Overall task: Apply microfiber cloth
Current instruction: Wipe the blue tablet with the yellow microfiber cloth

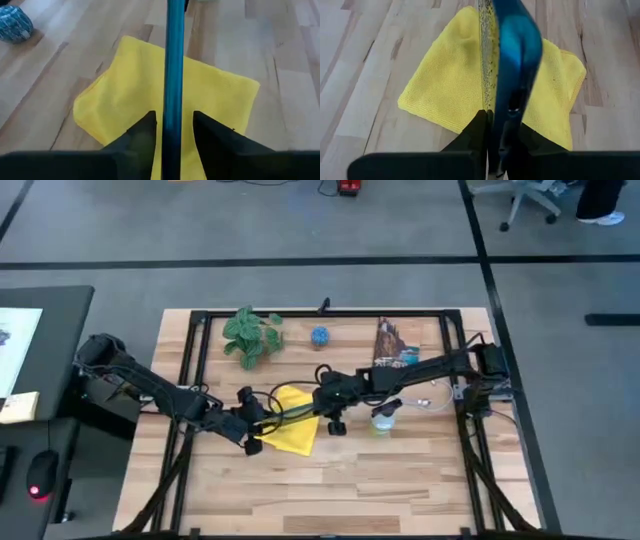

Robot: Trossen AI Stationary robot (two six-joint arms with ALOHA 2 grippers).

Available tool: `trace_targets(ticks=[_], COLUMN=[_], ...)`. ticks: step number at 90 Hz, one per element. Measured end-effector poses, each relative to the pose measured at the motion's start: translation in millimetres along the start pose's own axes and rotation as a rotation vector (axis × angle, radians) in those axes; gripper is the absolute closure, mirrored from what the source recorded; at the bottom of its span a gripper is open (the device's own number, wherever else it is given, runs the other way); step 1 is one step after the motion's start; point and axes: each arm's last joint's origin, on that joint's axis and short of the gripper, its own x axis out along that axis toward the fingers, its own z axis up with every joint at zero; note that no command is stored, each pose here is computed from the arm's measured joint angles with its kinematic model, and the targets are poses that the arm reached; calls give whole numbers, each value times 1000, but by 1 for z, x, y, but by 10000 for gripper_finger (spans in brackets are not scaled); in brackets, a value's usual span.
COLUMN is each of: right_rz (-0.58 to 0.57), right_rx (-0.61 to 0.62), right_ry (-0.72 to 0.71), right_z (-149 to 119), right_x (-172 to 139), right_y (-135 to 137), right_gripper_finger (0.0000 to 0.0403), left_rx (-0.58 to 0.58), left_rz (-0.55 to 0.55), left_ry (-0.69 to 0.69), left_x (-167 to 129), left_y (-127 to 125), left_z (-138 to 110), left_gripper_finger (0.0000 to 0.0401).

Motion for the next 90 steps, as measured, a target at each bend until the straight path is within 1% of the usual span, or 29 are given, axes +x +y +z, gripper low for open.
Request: trace_targets(ticks=[7,15,20,28,35,46,54,64,73,82,90], right_rz=[0,-4,-5,-27,-50,-111,-143,-144,-120,-96,-75], right_rx=[0,-4,-8,-8,-21,-67,-100,-81,-54,-40,-48], right_ry=[-1,-1,-1,0,7,31,56,69,70,59,5], right_z=[0,0,0,2,8,22,33,42,42,36,33], right_x=[0,0,0,-1,-4,-12,-20,-29,-29,-24,-9], right_y=[0,0,0,-1,-2,-4,-6,-9,-9,-9,-5], right_gripper_finger=[380,378,375,365,345,296,256,210,181,166,164], left_rx=[20,23,17,9,-16,-63,-91,-147,-212,-252,-295], left_rz=[12,14,14,25,39,78,129,210,256,257,243], left_ry=[12,14,16,15,13,30,38,12,-25,-71,-126], left_x=[3,3,4,4,3,0,-5,-18,-35,-49,-59], left_y=[1,2,3,3,3,3,3,7,13,18,21], left_z=[-1,0,0,0,-1,-7,-13,-20,-26,-29,-29], left_gripper_finger=[338,377,389,390,395,397,397,397,397,398,398])
